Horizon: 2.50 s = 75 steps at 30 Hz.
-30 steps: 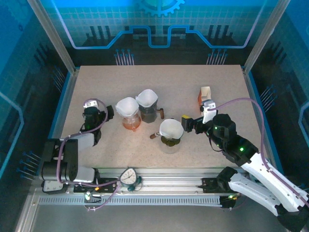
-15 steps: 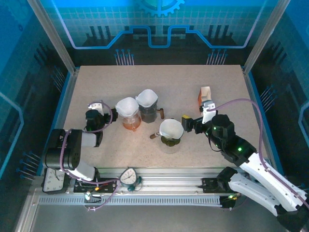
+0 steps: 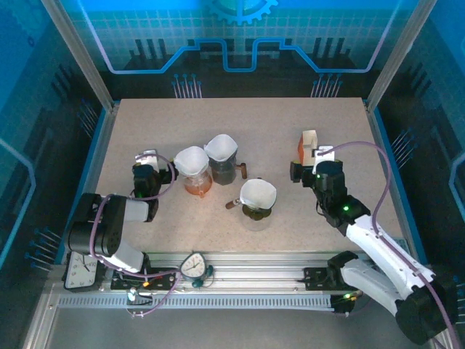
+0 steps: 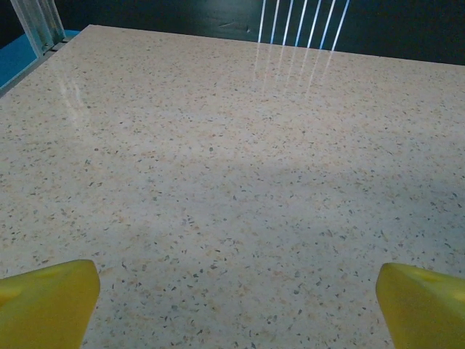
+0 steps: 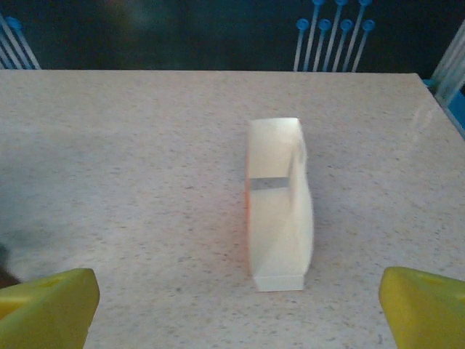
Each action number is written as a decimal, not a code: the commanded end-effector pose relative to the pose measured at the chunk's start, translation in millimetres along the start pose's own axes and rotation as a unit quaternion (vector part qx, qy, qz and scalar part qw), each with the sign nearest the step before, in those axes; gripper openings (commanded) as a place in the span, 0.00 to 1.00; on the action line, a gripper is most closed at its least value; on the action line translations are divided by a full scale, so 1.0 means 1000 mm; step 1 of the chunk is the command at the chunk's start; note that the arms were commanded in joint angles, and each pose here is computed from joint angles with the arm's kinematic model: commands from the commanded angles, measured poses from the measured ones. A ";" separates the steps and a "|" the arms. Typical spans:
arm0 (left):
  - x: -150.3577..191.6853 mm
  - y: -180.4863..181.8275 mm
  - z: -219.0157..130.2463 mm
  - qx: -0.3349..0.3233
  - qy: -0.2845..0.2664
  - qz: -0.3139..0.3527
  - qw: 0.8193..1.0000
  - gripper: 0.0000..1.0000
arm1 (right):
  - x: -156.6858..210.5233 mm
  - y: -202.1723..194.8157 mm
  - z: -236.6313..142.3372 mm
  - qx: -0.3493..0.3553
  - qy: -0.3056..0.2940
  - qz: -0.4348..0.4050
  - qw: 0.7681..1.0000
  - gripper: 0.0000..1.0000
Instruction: Place the coffee filter in the dripper
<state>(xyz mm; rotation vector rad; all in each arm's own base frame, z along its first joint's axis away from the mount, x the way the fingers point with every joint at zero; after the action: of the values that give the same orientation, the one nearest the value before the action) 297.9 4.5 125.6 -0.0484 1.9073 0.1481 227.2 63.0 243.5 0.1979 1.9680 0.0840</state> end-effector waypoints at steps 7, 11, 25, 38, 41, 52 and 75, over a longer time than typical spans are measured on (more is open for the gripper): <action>-0.002 0.001 0.000 -0.012 -0.015 0.004 1.000 0.99 | 0.010 -0.019 0.044 0.017 -0.043 -0.042 0.998 1.00; -0.002 0.001 0.000 -0.013 -0.013 0.004 1.000 0.99 | 0.025 -0.025 0.063 0.034 -0.034 -0.068 0.997 1.00; -0.002 0.002 0.001 -0.014 -0.013 0.005 1.000 0.99 | 0.053 -0.040 0.116 -0.003 -0.021 -0.074 0.997 1.00; -0.002 0.002 0.001 -0.014 -0.012 0.005 1.000 0.99 | 0.065 -0.055 0.115 -0.013 -0.038 -0.038 0.998 1.00; -0.002 0.002 0.001 -0.014 -0.012 0.005 1.000 0.99 | 0.065 -0.059 0.112 0.023 -0.055 -0.026 0.998 1.00; -0.002 0.001 0.001 -0.013 -0.013 0.005 1.000 0.99 | 0.066 -0.054 0.114 0.027 -0.049 -0.040 0.998 1.00; -0.002 0.001 0.001 -0.014 -0.012 0.005 1.000 0.99 | 0.065 -0.053 0.114 0.025 -0.052 -0.042 0.997 1.00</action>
<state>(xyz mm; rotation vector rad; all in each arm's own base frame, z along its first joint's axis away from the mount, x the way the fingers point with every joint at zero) 297.8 5.5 125.2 -0.0559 1.9084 0.1635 298.2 18.6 126.1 0.1421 1.9186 -0.0177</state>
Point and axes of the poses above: each hand's point on the last joint's axis, 136 mm out from that joint toward the fingers, its own z axis out along the fingers, its own y axis along the line the jaws close on, x = y × z, the point moved 10 cm from there along -z, back along the fingers, and after that the axes turned 10 degrees about z, right-handed, at the moved point
